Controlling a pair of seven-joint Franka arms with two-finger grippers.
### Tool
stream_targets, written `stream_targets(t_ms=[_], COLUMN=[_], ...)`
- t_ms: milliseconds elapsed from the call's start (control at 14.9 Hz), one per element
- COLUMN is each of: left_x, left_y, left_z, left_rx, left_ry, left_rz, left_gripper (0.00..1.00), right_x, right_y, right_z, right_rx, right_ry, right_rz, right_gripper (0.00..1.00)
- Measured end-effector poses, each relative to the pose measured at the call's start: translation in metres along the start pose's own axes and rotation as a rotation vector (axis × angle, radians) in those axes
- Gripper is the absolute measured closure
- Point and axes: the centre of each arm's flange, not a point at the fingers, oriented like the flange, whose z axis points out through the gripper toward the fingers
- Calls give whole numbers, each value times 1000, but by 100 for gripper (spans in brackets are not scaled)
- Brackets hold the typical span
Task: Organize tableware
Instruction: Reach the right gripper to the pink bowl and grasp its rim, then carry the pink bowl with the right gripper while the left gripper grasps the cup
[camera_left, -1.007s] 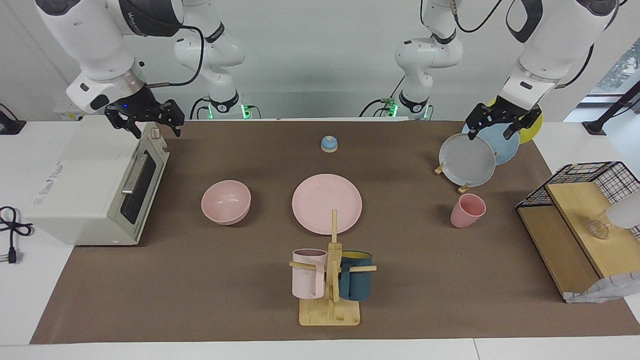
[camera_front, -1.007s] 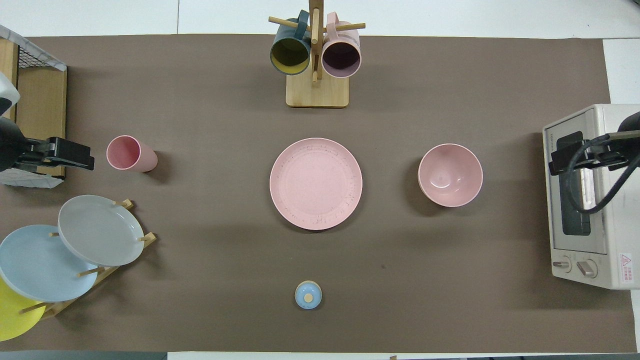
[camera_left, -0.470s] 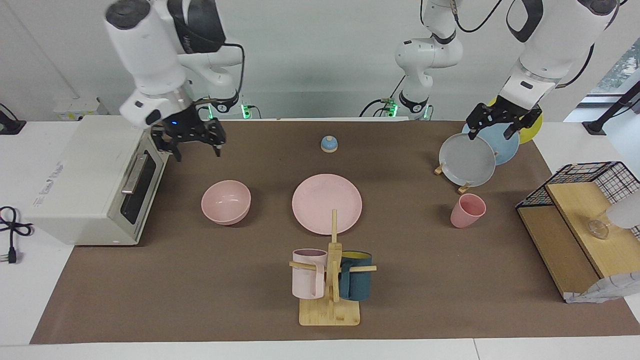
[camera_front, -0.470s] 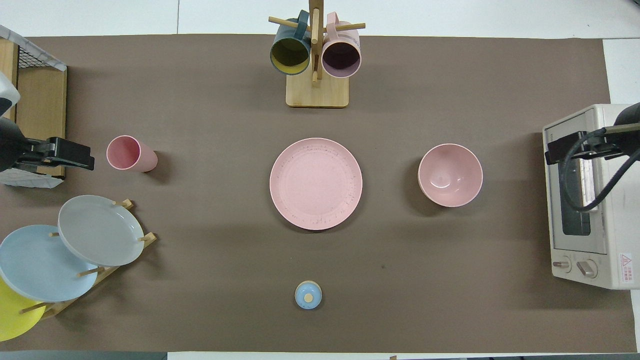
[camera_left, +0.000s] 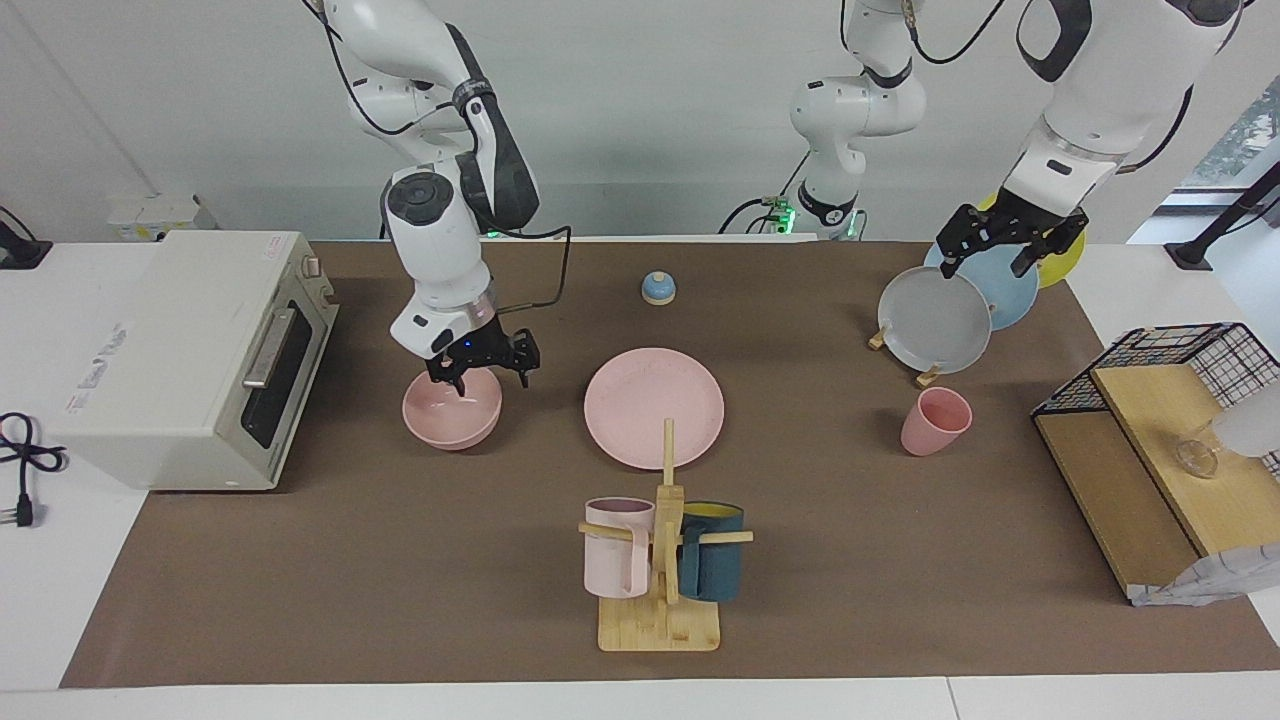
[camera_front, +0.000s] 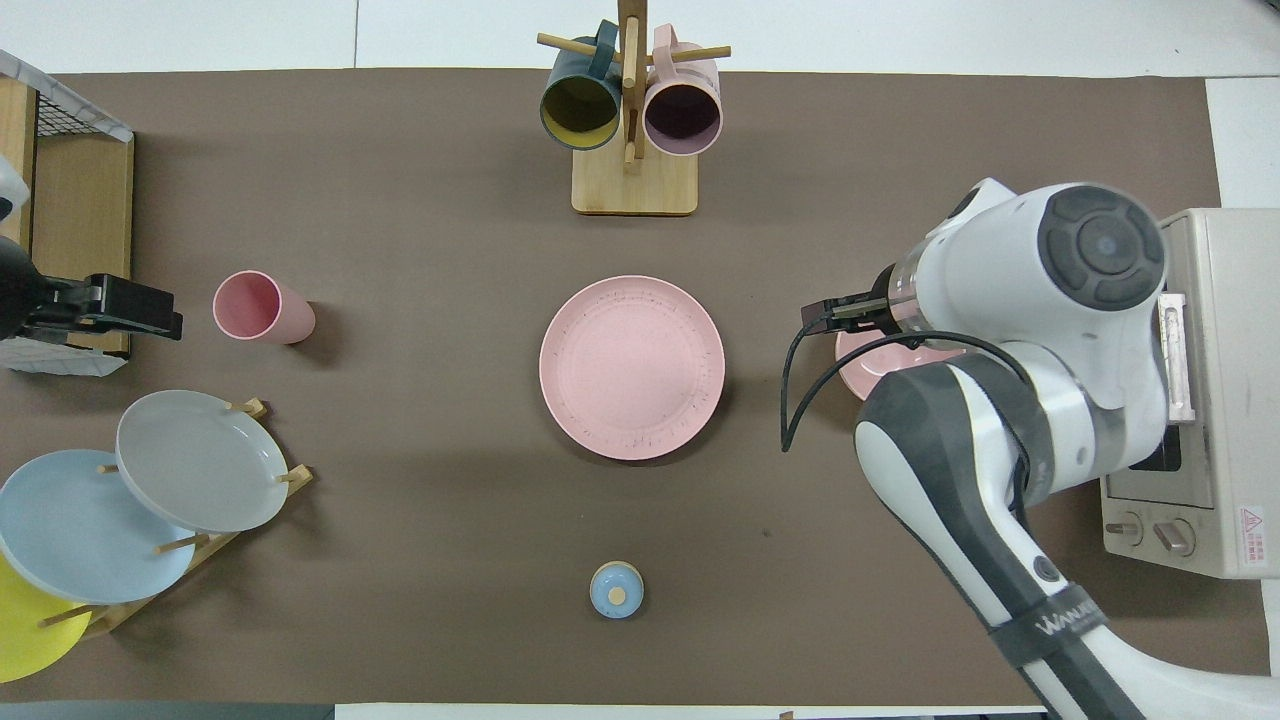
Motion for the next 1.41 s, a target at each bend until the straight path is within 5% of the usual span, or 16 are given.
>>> stream_targets(t_ms=[201,470,671,872,1141,1409], left_x=[0,0,0,0,0,4], left_y=[0,0,0,0,0,0], left_z=[0,0,0,0,0,2], left_rx=[0,0,0,0,0,-1], left_ry=[0,0,0,0,0,22], left_rz=[-1,-2,-2,-3,-3,-9], left_gripper=[0,0,0,0,0,0], right_x=[-8,-18,-22,-21,-15,26], right_y=[-1,6,7,7,-1,-99], right_z=[11,29,36,33,18,-65], right_rx=[-2,-3,-5,-8,-10,21], right_ry=[-10,-14,-26,-17,-51,-47], right_rz=[-37,-66,-68,-73,-85,-46], right_gripper=[5,51,64,95,95,95])
